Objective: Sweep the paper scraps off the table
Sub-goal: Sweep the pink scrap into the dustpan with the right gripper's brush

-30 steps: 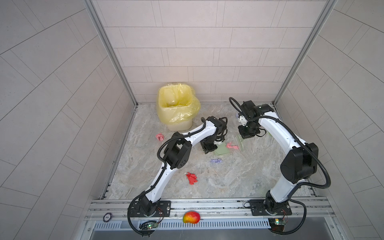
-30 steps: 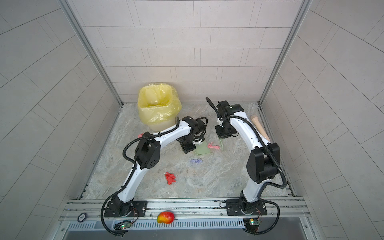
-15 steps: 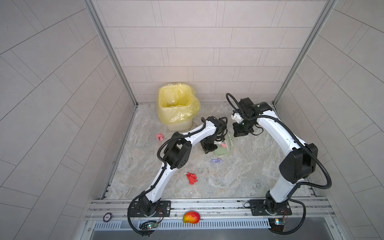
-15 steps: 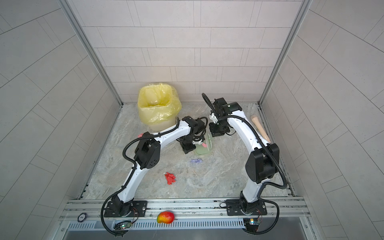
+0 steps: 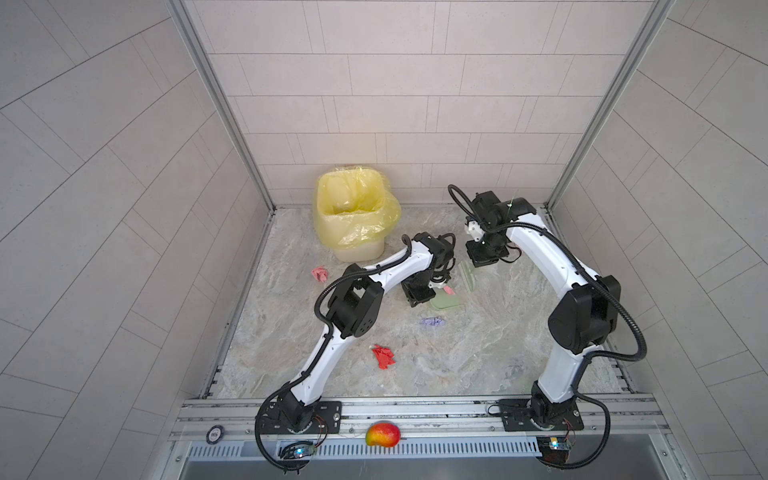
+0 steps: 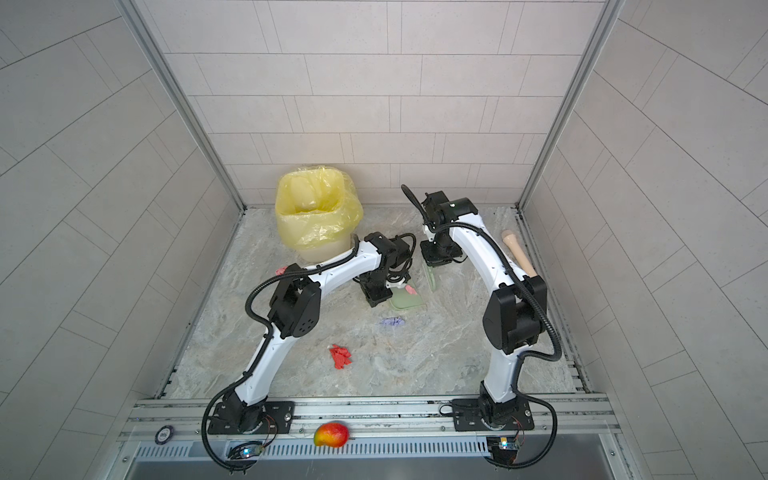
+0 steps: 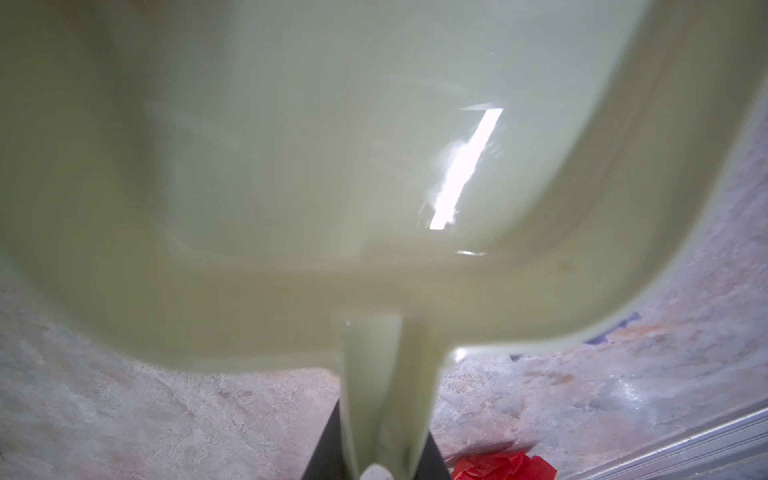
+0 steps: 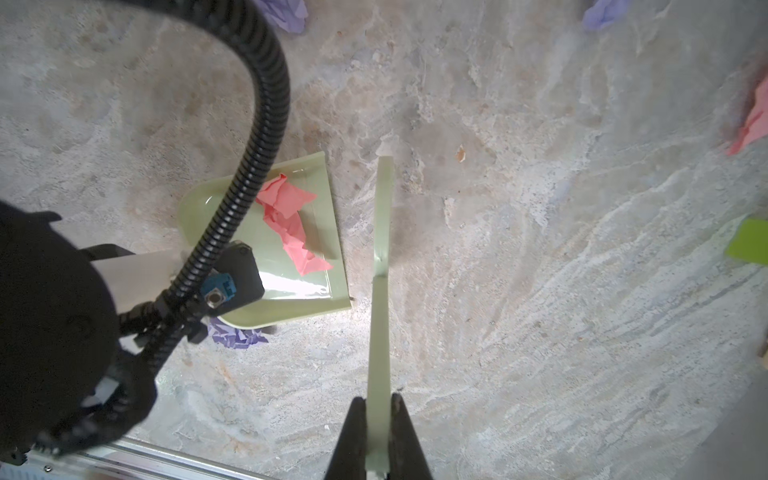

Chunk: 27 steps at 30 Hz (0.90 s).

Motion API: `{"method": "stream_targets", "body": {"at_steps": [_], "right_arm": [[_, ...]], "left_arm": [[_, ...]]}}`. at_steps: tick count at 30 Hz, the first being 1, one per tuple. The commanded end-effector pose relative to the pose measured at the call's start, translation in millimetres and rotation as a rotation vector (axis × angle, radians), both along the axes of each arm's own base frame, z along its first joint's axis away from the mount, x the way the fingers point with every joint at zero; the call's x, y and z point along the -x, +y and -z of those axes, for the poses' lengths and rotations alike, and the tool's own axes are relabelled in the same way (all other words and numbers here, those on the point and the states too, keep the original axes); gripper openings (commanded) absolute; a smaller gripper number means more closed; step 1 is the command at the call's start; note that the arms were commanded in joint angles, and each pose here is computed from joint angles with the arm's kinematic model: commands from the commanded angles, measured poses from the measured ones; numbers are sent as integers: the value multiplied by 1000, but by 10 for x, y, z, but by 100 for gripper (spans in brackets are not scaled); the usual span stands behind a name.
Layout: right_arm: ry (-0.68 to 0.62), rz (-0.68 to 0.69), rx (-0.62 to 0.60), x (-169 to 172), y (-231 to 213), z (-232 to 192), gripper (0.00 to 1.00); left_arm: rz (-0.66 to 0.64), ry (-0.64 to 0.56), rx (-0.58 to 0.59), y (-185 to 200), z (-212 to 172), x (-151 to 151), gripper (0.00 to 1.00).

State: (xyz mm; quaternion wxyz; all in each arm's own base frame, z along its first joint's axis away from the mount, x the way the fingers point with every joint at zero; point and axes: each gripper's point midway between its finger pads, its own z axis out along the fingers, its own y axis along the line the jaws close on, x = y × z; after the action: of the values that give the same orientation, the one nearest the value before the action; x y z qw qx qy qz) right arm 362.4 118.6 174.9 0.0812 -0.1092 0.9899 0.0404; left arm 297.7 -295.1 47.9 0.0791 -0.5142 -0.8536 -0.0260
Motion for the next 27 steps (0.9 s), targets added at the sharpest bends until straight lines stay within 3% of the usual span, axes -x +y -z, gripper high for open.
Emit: {"method": "stream_targets", "body": {"at_steps": [1,12,22,27], "right_arm": [[-29,-9,-8,-69,109,-52,0],[-22,-1,-241,2,481,-238,0],[-11,19,-301,153,522,-337,0],[-11,36,-267,199,403,-355,0]], "left_arm": [[25,29,-14,17,32,67,0],[24,26,-19,26,36,60,0],[21,18,-18,20,32,46,0],[16,1,-9,16,6,22,0]]}}
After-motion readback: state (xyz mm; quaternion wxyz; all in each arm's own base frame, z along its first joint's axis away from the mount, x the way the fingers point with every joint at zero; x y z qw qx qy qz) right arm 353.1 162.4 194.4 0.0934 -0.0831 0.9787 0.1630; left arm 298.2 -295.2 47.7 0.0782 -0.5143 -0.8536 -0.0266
